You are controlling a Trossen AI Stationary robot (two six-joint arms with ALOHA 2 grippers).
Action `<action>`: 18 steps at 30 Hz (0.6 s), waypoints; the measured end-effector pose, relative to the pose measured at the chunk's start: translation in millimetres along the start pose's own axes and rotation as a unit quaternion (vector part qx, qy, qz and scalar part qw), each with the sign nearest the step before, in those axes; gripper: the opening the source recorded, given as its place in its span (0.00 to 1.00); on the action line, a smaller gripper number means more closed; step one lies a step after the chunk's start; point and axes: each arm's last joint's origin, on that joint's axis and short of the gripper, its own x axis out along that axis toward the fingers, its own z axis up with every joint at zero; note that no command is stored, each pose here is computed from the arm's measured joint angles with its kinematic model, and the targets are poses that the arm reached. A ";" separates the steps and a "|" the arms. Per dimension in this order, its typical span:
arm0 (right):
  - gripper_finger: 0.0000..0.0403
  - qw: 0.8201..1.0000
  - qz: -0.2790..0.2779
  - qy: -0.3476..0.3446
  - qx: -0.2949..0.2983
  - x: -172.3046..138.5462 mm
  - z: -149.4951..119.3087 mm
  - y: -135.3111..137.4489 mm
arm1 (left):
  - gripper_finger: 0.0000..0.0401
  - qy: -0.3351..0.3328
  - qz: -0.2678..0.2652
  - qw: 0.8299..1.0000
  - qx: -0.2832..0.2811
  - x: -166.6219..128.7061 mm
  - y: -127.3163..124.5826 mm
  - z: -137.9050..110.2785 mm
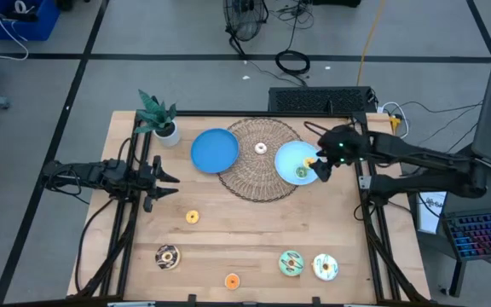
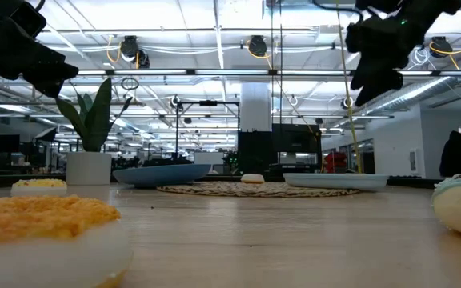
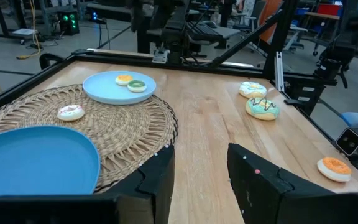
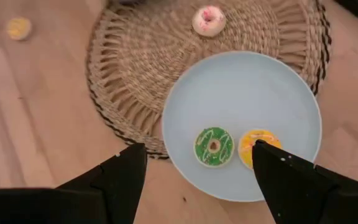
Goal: Pick & Place donuts
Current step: Put the small white donut on the light blue plate
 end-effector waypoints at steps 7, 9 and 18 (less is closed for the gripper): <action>0.68 0.998 0.024 -0.064 -0.014 -23.2 -3.3 3.6 | 0.37 0.000 0.000 1.000 0.000 0.0 0.0 -0.1; 0.68 0.994 0.032 -0.099 -0.013 -24.7 -1.4 4.9 | 0.37 0.000 0.000 1.000 0.000 0.0 0.0 0.0; 0.68 0.959 0.094 -0.266 -0.015 -7.8 7.6 8.4 | 0.37 0.000 0.000 1.000 0.000 0.0 0.0 0.0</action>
